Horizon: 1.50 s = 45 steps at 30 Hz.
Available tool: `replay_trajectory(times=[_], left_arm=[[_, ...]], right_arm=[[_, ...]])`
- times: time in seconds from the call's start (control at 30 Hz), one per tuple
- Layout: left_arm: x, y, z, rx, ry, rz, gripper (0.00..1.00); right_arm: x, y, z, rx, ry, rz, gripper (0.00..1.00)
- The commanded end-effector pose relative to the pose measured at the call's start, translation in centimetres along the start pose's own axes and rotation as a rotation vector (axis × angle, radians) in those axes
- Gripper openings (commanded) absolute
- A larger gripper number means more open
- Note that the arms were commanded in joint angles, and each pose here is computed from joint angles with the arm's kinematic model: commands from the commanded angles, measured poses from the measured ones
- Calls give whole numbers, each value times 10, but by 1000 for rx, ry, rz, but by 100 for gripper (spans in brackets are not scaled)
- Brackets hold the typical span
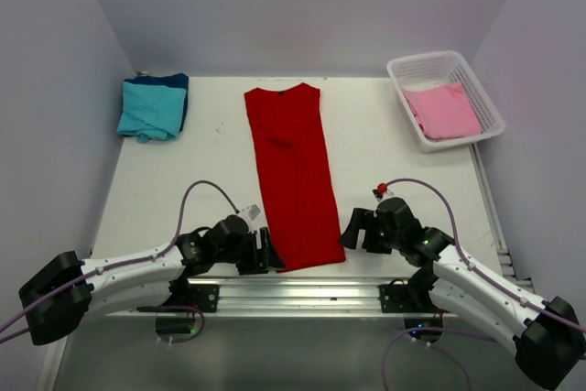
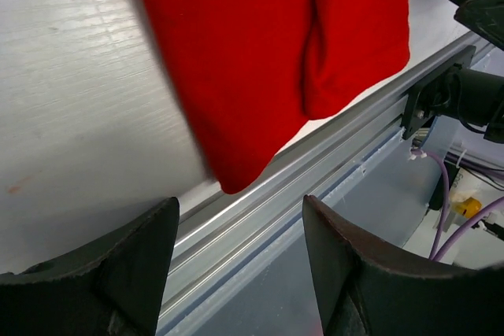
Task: Fold and stack the t-shirts
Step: Fold the tshirt
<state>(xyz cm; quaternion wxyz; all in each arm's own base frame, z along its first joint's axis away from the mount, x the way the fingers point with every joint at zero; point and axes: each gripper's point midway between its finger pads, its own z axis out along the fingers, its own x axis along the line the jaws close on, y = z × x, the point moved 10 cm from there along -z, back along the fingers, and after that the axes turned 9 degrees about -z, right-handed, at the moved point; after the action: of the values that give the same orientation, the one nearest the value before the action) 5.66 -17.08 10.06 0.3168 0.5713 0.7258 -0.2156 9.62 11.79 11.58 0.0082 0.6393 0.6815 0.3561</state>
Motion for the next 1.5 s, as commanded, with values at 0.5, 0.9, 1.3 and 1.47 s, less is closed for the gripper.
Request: replay_trajectory(times=[0.5, 0.9, 1.3, 1.47], left_arm=[[13, -1, 25, -135, 56, -84, 47], [16, -1, 23, -157, 33, -94, 25], [15, 2, 27, -194, 2, -91, 5], [12, 3, 29, -194, -11, -86, 0]], right_arm=[[2, -6, 7, 2, 3, 18, 71], [9, -8, 14, 24, 21, 15, 63], [14, -15, 14, 42, 24, 18, 51], [16, -20, 17, 55, 36, 33, 47]])
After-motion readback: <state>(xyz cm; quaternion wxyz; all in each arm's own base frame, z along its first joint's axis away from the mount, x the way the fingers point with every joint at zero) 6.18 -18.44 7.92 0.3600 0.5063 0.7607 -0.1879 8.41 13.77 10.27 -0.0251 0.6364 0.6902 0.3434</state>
